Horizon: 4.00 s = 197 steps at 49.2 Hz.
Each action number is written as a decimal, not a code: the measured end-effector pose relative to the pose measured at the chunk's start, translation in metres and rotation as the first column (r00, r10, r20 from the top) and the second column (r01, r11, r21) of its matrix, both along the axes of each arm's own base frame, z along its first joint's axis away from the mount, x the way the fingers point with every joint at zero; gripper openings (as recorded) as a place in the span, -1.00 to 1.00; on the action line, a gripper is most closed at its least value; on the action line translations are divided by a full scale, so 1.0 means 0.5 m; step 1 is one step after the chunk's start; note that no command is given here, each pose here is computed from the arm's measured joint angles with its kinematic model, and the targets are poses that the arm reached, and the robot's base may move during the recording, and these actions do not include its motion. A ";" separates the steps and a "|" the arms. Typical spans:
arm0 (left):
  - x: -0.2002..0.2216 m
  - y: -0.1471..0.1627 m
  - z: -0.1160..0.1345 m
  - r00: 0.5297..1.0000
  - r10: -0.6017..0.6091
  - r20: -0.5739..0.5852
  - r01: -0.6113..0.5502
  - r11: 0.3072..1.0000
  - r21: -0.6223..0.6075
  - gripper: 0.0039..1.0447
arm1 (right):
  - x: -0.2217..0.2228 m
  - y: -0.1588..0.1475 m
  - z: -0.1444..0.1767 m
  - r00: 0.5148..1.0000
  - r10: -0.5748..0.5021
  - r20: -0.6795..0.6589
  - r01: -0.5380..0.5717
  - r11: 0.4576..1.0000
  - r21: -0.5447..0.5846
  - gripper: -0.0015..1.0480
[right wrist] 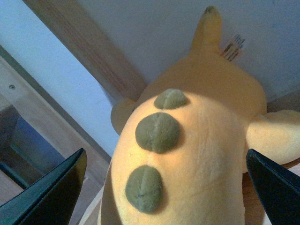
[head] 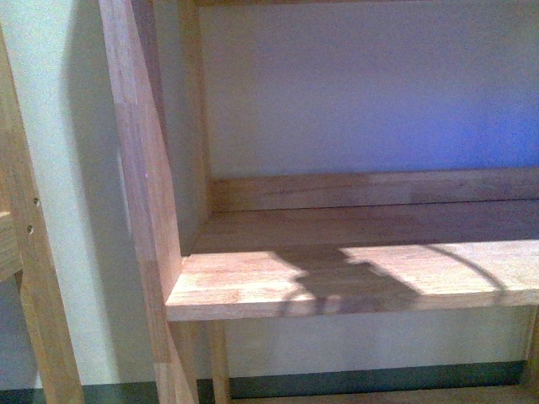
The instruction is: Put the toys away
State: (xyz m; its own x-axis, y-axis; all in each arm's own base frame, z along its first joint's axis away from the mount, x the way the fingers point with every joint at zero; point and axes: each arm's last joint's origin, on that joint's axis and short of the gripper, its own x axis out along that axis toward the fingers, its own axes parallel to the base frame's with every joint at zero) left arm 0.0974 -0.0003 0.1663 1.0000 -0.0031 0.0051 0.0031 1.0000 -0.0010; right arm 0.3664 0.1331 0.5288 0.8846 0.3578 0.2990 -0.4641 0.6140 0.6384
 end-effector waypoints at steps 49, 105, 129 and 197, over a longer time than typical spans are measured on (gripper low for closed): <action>0.000 0.000 0.000 1.000 0.000 0.000 0.000 1.000 0.000 0.89 | -0.407 -0.132 -0.113 0.795 -0.400 0.456 0.592 0.672 -0.445 0.99; 0.000 0.000 0.000 1.000 0.000 0.000 0.000 1.000 0.000 0.89 | -0.536 -0.265 -0.661 0.886 -0.462 0.042 0.350 0.607 -0.713 -0.65; 0.000 0.000 0.000 1.000 0.000 0.000 0.000 1.000 0.000 0.89 | -0.537 -0.266 -0.695 0.885 -0.463 0.043 0.352 0.608 -0.712 -0.65; 0.000 0.000 0.000 1.000 0.000 0.000 0.000 1.000 0.000 0.89 | -0.538 -0.266 -0.724 0.885 -0.463 0.049 0.359 0.610 -0.706 0.99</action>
State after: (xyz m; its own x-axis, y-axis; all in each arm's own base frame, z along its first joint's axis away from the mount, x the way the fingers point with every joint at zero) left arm 0.0974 -0.0003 0.1663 1.0000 -0.0027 0.0051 0.0027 1.0000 -0.0010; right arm 0.0973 0.0003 0.1671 1.0000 0.0011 0.0021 -0.0011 1.0000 -0.0059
